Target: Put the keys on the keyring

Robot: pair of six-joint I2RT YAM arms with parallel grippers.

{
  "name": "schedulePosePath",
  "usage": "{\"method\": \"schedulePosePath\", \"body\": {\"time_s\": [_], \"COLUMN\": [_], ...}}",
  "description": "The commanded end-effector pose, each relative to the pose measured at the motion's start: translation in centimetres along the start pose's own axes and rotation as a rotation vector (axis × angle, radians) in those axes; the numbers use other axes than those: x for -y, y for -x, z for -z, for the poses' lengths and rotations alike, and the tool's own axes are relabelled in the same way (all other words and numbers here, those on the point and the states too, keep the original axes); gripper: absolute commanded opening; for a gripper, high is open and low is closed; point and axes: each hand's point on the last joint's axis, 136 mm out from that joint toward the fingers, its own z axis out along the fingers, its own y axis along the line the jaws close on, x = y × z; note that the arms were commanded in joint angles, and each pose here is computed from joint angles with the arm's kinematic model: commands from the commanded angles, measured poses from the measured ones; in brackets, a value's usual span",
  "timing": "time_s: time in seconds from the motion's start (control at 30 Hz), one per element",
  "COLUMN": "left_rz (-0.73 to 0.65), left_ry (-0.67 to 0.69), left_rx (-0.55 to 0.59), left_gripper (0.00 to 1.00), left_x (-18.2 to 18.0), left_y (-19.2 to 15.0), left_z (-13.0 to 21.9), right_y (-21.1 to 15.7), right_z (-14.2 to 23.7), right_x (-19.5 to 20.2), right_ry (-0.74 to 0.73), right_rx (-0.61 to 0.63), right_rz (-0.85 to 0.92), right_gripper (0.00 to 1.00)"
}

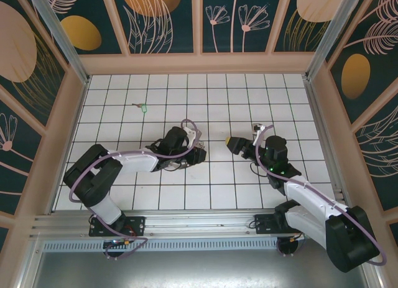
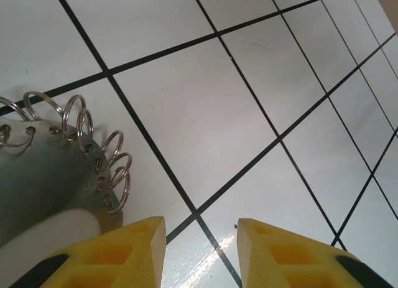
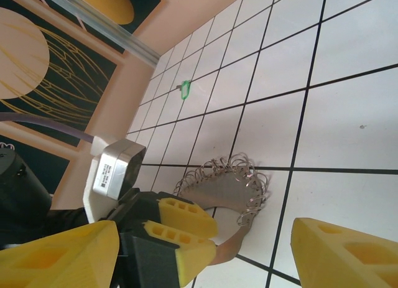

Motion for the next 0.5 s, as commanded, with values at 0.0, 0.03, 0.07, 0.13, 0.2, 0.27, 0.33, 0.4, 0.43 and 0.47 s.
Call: {"method": "schedulePosePath", "body": {"time_s": [0.0,0.03,0.07,0.13,0.2,0.27,0.33,0.4,0.43,0.47], "left_rz": [0.018,0.021,0.021,0.017,0.009,0.002,0.005,0.002,0.000,-0.003], "left_ry": [0.002,0.012,0.021,0.046,0.070,0.073,0.089,0.096,0.098,0.097], "left_rx": [0.017,0.018,0.019,0.017,0.017,0.021,-0.009,-0.013,-0.014,-0.015], "left_gripper": [0.35,0.35,0.35,0.36,0.37,0.37,0.37,0.37,0.37,0.37], "left_x": [-0.7,-1.0,-1.2,-1.7,-2.1,-2.1,-2.8,-3.0,-3.0,-3.0], "left_y": [0.1,0.1,0.1,0.1,0.2,0.5,-0.3,-0.2,-0.2,-0.1], "left_z": [-0.4,-0.4,-0.5,-0.7,-0.8,-0.8,-1.6,-1.8,-2.0,-2.1], "right_y": [-0.2,-0.2,-0.3,-0.3,-0.4,-0.3,-0.3,-0.3,-0.3,-0.3], "right_z": [0.0,0.0,0.0,0.0,-0.1,-0.1,-0.1,-0.1,-0.1,-0.1], "right_x": [0.6,0.6,0.7,0.7,0.8,0.8,0.8,0.8,0.8,0.8], "right_ry": [-0.016,-0.016,-0.017,-0.019,-0.018,-0.019,-0.019,-0.021,-0.020,-0.020], "right_rx": [0.005,0.006,0.004,0.005,0.005,0.007,0.007,0.008,0.008,0.008], "right_rz": [-0.008,-0.008,-0.009,-0.011,-0.012,-0.014,-0.013,-0.014,-0.014,-0.014], "right_gripper": [0.74,0.74,0.74,0.74,0.74,0.74,0.74,0.74,0.74,0.74]}}
